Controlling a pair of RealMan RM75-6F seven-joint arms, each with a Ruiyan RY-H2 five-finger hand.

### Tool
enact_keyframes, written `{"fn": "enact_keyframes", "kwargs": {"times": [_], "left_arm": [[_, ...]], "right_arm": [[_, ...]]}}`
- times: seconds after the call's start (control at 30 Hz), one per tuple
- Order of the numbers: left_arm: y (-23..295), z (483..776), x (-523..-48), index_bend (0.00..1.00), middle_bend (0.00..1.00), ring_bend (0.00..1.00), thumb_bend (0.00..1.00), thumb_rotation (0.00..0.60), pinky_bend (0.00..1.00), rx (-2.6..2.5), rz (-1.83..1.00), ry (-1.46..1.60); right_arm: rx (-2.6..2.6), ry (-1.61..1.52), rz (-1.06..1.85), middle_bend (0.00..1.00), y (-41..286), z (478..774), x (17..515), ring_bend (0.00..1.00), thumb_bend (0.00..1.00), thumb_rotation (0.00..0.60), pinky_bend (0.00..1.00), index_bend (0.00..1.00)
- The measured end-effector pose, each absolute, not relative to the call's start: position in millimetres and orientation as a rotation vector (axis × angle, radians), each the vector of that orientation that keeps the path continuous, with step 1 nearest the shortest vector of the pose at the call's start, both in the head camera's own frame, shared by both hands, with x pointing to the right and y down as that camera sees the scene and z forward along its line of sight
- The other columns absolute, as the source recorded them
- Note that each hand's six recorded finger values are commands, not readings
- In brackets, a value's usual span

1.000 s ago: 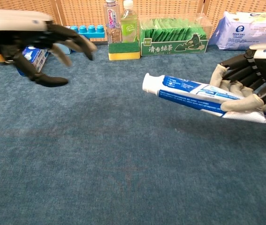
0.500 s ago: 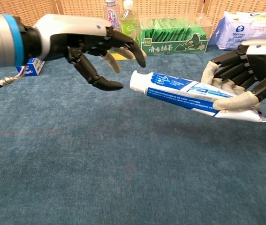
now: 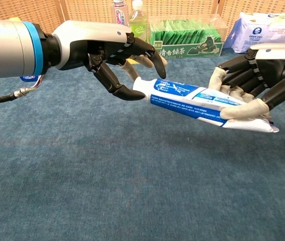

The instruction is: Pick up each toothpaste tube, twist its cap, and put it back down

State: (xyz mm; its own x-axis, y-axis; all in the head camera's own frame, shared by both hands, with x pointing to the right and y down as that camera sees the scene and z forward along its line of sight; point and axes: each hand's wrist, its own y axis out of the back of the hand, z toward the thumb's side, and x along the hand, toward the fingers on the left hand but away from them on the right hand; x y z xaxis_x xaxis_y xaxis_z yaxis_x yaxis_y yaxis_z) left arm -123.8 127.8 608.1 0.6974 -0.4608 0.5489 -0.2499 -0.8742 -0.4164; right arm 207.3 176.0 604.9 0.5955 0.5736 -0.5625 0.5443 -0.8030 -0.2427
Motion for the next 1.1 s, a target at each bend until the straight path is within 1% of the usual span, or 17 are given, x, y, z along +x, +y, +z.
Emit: {"fn": "enact_keyframes", "kwargs": {"times": [0.57,1.1], "left_arm": [[125.8,609.3,-125.3,0.32,0.14,0.08,0.29,0.6,0.21,-2.6,-0.967,0.575],[124.8,609.5,-125.4,0.31,0.14,0.08,0.29,0.6,0.21,-2.601,-0.966,0.58]], "right_arm": [[-2.801,-1.046,1.0,0.71,172.8,604.6,217.6,0.66,0.53,0.6,0.75,0.88],[-2.866,-1.098,0.946,0.71,169.7,598.0,219.7,0.66,0.53,0.6,0.75,0.88]]}}
